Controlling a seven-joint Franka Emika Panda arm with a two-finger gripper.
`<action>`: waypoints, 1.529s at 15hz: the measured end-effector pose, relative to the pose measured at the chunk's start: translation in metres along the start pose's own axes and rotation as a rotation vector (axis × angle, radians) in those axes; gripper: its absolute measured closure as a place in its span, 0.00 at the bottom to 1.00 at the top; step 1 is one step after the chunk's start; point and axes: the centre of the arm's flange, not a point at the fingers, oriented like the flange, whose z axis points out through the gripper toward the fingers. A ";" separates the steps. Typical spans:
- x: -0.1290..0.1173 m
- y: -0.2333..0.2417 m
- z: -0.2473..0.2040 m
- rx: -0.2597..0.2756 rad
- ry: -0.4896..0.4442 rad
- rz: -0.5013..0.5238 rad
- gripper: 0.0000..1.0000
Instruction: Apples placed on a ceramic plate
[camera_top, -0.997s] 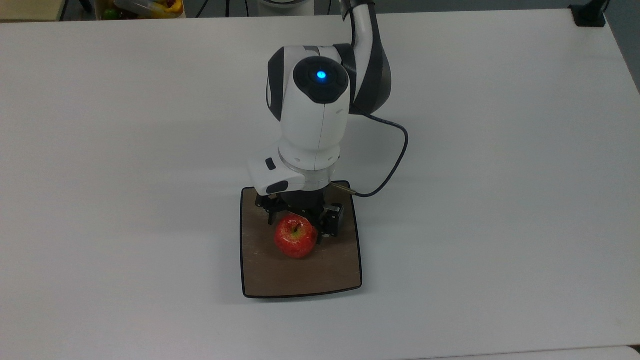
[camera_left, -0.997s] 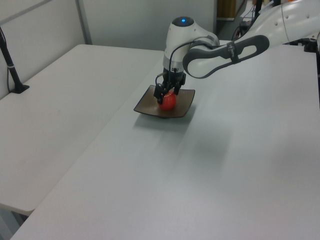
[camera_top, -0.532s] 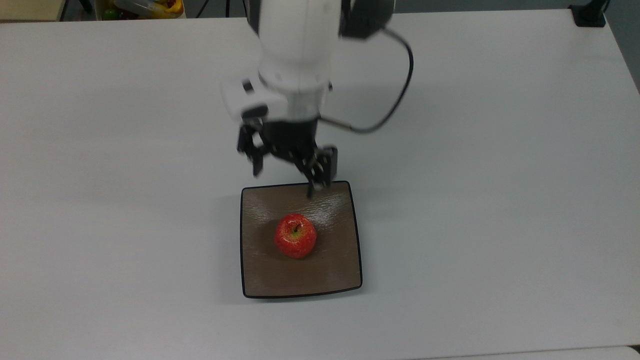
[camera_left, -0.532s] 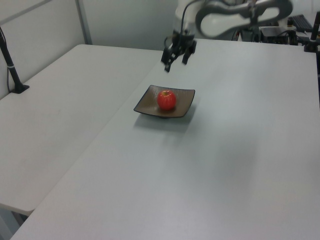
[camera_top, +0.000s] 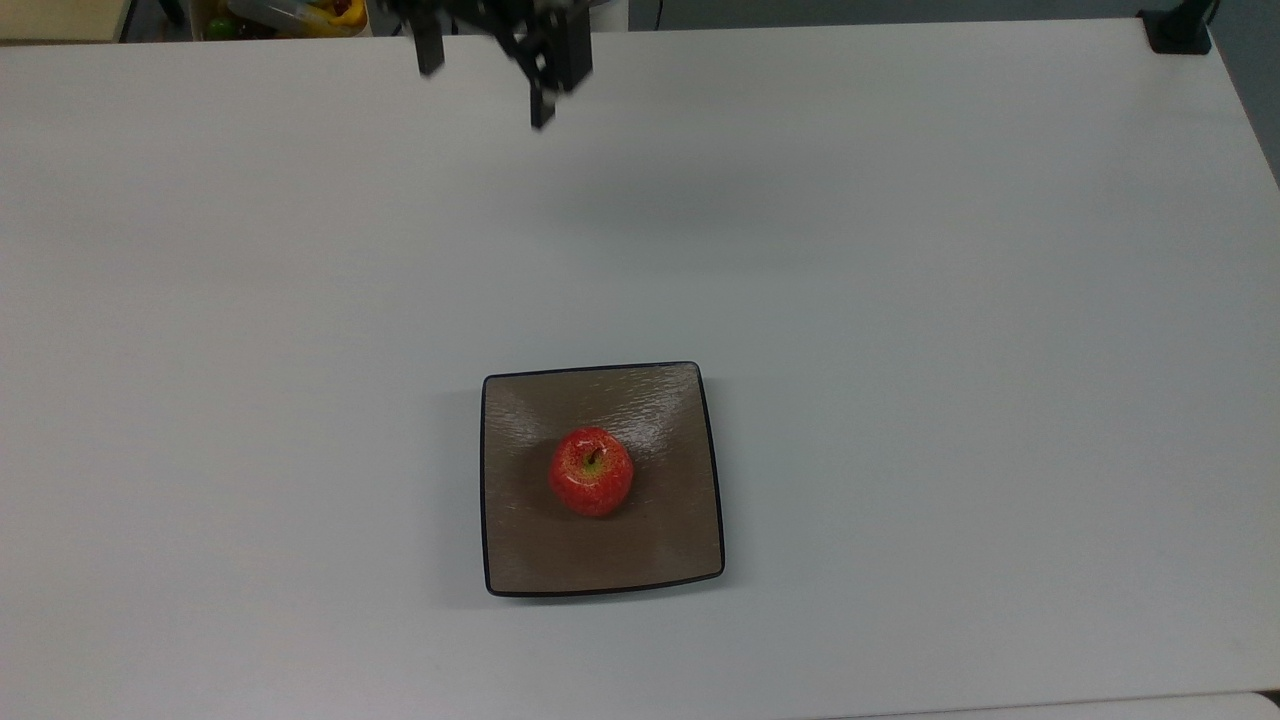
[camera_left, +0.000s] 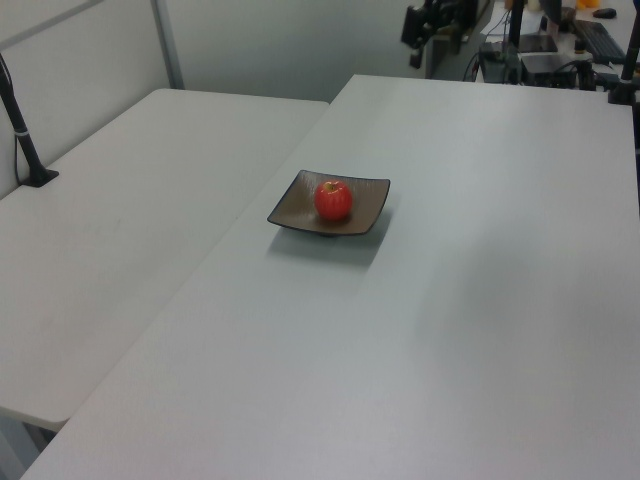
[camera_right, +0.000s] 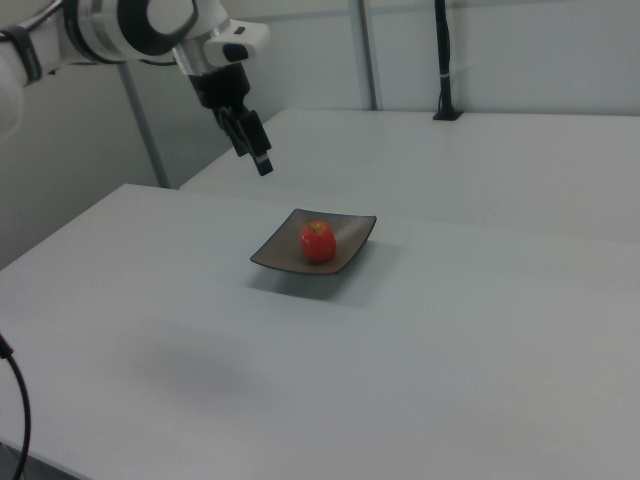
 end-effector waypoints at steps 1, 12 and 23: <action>-0.009 0.009 -0.008 -0.004 -0.017 -0.006 0.00; -0.063 0.036 -0.004 0.036 -0.148 -0.400 0.00; -0.045 0.025 0.015 0.129 -0.096 -0.534 0.00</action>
